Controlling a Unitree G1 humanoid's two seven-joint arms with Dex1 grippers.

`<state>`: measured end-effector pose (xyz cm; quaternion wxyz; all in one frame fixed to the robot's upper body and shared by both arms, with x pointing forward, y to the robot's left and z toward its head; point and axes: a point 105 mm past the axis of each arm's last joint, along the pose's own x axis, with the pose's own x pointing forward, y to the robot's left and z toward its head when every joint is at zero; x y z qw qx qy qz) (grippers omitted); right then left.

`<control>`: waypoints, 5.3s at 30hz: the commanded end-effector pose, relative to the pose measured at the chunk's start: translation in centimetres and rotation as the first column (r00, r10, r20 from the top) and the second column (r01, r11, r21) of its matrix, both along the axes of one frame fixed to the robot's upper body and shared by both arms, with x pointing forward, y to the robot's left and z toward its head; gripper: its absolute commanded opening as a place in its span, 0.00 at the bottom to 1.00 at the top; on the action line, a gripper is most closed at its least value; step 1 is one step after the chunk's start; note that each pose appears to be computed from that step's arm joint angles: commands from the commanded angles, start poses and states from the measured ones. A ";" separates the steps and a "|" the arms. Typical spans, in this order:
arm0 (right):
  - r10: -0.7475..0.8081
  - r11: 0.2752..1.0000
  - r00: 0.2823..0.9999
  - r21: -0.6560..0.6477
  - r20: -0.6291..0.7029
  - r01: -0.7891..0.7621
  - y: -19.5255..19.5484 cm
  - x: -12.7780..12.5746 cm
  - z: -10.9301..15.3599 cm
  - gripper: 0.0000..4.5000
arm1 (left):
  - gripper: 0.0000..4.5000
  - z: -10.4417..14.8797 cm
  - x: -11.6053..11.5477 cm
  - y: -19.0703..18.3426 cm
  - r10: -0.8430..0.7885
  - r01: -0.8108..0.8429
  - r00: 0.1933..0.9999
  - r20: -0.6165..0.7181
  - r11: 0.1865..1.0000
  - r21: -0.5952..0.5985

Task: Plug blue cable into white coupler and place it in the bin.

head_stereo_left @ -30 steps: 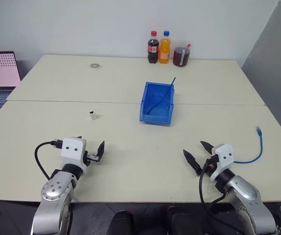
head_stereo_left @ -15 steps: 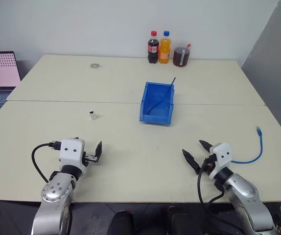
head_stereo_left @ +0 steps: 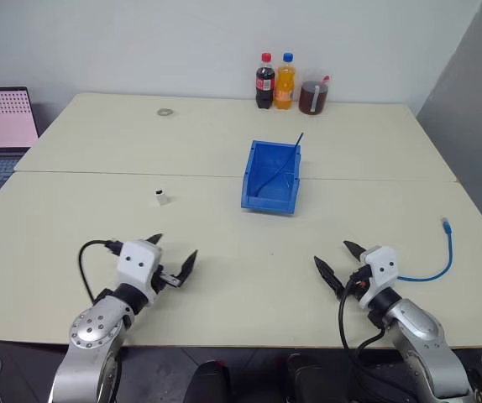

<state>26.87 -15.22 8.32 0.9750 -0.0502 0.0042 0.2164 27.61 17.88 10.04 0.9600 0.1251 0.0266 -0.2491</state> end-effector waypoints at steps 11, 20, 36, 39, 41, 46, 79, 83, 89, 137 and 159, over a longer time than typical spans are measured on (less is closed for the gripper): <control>-0.580 0.814 0.814 0.008 -0.035 0.581 -13.8 -3.1 3.7 0.99 | 1.00 5.7 1.1 -10.8 -0.742 0.754 0.654 -0.148 0.655 0.049; -0.667 0.743 0.719 -0.112 -0.193 0.659 -19.4 -1.9 2.0 0.99 | 1.00 6.1 0.6 -12.5 -0.820 0.849 0.522 -0.236 0.525 0.055; -0.646 0.756 0.643 -0.226 -0.410 0.614 -23.0 2.6 -0.6 0.82 | 1.00 6.7 1.2 -13.6 -0.834 0.856 0.515 -0.198 0.510 0.081; -0.637 0.762 0.638 -0.229 -0.433 0.606 -23.0 2.6 -0.9 0.67 | 1.00 6.7 1.2 -13.7 -0.833 0.855 0.518 -0.196 0.512 0.083; -0.635 0.764 0.638 -0.231 -0.436 0.603 -22.9 2.6 -1.0 0.56 | 1.00 6.8 1.2 -13.7 -0.831 0.853 0.522 -0.192 0.516 0.085; -0.629 0.765 0.643 -0.204 -0.436 0.610 -22.4 3.0 -0.8 0.28 | 1.00 7.1 1.2 -13.8 -0.830 0.848 0.529 -0.178 0.526 0.068; 0.788 0.245 0.519 -0.604 -0.332 -0.758 10.4 4.7 2.8 0.00 | 1.00 0.0 -0.4 4.1 -0.267 0.350 0.891 -0.368 0.919 0.180; 0.789 0.233 0.504 -0.589 -0.350 -0.774 11.4 5.1 1.7 0.00 | 1.00 -0.4 -1.3 3.6 -0.289 0.369 0.877 -0.385 0.917 0.153; 0.792 0.262 0.493 -0.530 -0.360 -0.807 12.0 5.4 2.1 0.12 | 1.00 -0.4 -1.4 2.8 -0.300 0.375 0.876 -0.377 0.916 0.142; 0.619 0.663 0.727 -0.300 -0.298 -0.686 6.5 -1.9 5.9 1.00 | 0.07 -4.7 -0.7 -5.6 -0.487 0.593 0.732 -0.476 0.799 0.094; 0.582 0.810 0.794 0.211 -0.172 -0.548 6.1 -4.2 7.2 1.00 | 0.05 6.2 2.3 -8.3 -0.656 0.623 0.745 -0.126 0.750 -0.220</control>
